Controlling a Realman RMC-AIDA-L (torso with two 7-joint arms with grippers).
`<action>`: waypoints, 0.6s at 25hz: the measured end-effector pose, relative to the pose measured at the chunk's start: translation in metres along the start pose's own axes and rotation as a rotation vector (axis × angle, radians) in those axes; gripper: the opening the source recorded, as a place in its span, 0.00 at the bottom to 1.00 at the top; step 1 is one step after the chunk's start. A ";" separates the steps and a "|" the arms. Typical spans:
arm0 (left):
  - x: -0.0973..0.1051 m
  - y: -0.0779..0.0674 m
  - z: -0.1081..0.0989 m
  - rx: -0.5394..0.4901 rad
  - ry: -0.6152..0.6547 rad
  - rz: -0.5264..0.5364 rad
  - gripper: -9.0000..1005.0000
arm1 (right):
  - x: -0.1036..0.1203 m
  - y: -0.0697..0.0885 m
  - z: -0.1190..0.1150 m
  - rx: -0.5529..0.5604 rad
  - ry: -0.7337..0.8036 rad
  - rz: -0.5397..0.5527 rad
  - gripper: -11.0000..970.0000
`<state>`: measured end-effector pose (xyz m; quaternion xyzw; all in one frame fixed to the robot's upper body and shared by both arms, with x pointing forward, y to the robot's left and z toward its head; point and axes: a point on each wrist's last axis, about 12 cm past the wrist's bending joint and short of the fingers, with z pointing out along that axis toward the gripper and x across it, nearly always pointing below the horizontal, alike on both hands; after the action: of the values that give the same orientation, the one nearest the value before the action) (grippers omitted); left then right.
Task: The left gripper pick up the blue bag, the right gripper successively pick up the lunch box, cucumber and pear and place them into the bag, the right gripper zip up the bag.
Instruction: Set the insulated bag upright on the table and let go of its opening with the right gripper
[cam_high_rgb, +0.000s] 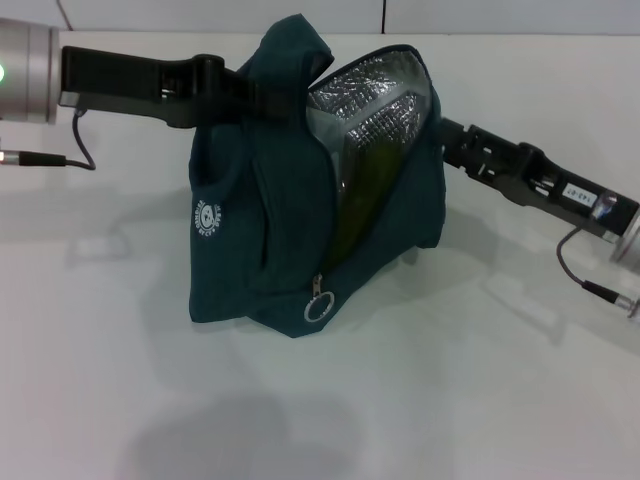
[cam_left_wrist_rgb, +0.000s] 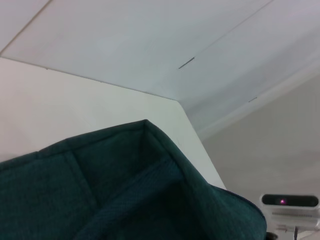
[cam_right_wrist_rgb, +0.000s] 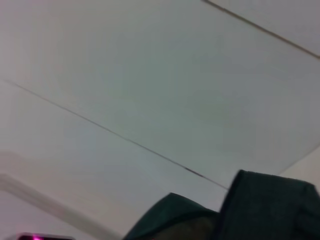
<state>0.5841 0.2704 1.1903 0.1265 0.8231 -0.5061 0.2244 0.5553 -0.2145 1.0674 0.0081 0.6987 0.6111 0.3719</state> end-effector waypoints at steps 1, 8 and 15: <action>0.000 0.000 0.000 0.000 0.001 0.000 0.05 | -0.001 0.001 0.001 -0.008 0.001 0.002 0.70; -0.001 -0.001 0.002 0.001 0.005 0.005 0.05 | -0.001 0.004 0.008 -0.021 0.034 0.054 0.70; 0.000 -0.001 0.003 0.003 0.008 0.005 0.05 | 0.000 0.000 0.012 0.025 0.051 0.058 0.69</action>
<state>0.5845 0.2673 1.1904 0.1311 0.8228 -0.5064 0.2222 0.5615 -0.2044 1.0675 0.0172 0.7150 0.6128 0.3359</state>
